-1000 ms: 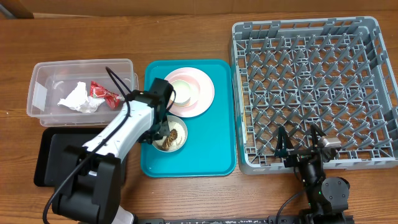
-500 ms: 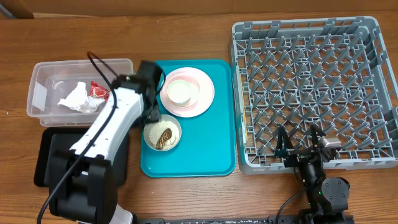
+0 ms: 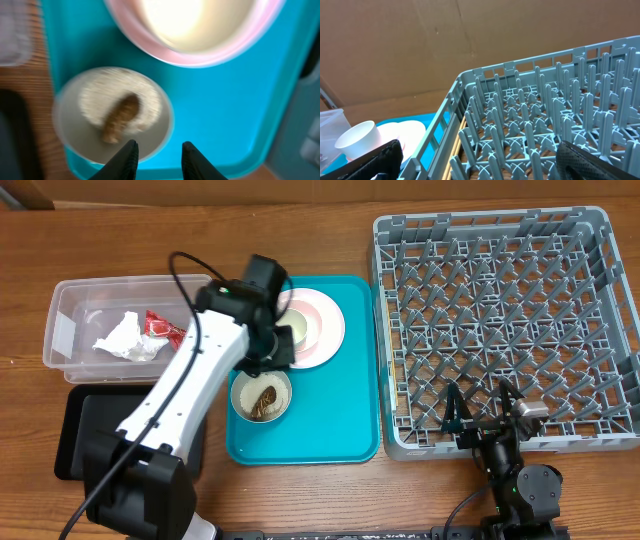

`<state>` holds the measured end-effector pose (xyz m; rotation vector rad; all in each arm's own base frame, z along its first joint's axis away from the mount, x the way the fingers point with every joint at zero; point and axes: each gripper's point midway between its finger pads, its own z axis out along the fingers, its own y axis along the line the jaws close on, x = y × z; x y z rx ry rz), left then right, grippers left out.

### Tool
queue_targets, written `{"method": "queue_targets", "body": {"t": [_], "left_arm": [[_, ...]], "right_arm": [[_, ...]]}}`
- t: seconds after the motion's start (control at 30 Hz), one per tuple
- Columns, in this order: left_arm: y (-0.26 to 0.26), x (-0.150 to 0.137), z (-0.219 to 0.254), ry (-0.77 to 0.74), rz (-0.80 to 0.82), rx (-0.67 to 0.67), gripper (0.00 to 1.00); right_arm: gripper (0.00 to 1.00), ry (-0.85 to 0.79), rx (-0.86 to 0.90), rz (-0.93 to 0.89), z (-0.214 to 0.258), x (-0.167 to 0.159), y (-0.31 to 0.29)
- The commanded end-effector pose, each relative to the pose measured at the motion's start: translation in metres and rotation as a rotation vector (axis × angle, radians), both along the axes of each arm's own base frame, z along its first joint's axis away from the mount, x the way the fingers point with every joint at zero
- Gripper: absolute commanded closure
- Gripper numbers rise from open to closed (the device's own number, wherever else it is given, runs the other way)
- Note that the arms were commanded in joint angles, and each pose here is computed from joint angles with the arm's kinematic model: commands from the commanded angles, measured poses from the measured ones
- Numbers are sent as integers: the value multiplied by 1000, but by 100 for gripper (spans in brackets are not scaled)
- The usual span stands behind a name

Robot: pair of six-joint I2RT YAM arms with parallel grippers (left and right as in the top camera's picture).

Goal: Sort waste into correct bins and load items into the dishwasher

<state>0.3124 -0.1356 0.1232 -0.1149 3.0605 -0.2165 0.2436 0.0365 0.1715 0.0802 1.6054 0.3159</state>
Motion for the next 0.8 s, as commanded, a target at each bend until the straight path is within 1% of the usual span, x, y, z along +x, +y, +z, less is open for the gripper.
{"method": "queue_targets", "body": {"t": [0.0,0.23,0.37,0.43,0.63,0.77], "left_arm": [[-24,-16,-5,22,-87,-34,68],[-29,-23,-14,-12,-141,78,66],[-21,-27,-22,-12,-152,141,63],[-15,-29,-27,-6,-131,172,62],[-17,-27,-43,-22,-127,157,59],[-19,-22,-48,-47,-125,145,59]], "right_arm": [[0,-3,1,-6,-2,0,-1],[0,-3,1,-6,-2,0,-1],[0,-3,1,-6,-2,0,-1],[0,-3,1,-6,-2,0,-1],[0,-3,1,-6,-2,0,-1],[0,-3,1,-6,-2,0,-1]]}}
